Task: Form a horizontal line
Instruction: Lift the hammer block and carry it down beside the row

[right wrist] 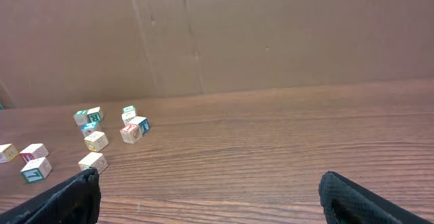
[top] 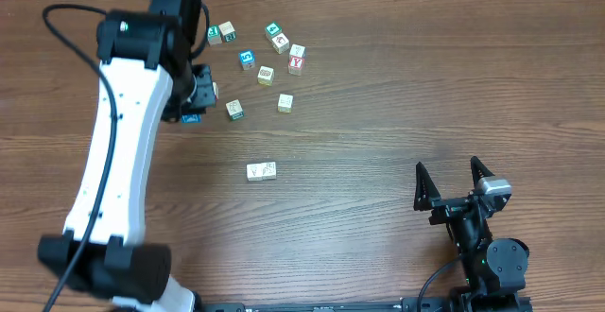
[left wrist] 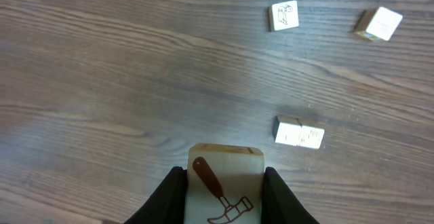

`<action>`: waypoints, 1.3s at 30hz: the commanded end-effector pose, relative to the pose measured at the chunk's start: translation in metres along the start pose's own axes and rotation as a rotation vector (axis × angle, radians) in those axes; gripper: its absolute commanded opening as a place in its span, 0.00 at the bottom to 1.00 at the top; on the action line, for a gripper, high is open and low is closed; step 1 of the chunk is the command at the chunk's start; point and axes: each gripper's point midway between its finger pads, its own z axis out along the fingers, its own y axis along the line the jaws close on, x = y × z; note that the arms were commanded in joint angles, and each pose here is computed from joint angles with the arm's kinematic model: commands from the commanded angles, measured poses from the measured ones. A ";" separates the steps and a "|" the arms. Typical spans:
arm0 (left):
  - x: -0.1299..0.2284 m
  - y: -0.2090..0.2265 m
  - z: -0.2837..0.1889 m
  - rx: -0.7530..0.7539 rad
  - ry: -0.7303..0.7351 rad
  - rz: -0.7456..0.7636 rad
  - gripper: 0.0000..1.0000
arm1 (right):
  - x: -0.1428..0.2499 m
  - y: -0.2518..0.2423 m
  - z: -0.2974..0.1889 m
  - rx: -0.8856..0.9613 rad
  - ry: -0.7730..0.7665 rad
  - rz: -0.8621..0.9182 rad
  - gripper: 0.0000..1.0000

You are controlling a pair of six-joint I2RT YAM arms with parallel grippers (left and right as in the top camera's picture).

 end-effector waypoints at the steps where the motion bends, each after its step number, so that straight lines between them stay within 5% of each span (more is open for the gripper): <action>1: 0.020 0.012 -0.023 -0.005 -0.081 -0.058 0.13 | 0.002 -0.002 0.000 0.009 -0.004 -0.001 1.00; 8: 0.062 0.017 -0.012 0.016 -0.087 -0.101 0.14 | 0.002 -0.002 0.000 0.009 -0.004 -0.001 1.00; 20: 0.111 0.006 0.084 0.000 0.025 -0.114 0.14 | 0.002 -0.002 0.000 0.009 -0.004 -0.001 1.00; 39: 0.117 -0.013 0.188 0.096 -0.123 -0.026 0.14 | 0.002 -0.002 0.000 0.009 -0.004 -0.001 1.00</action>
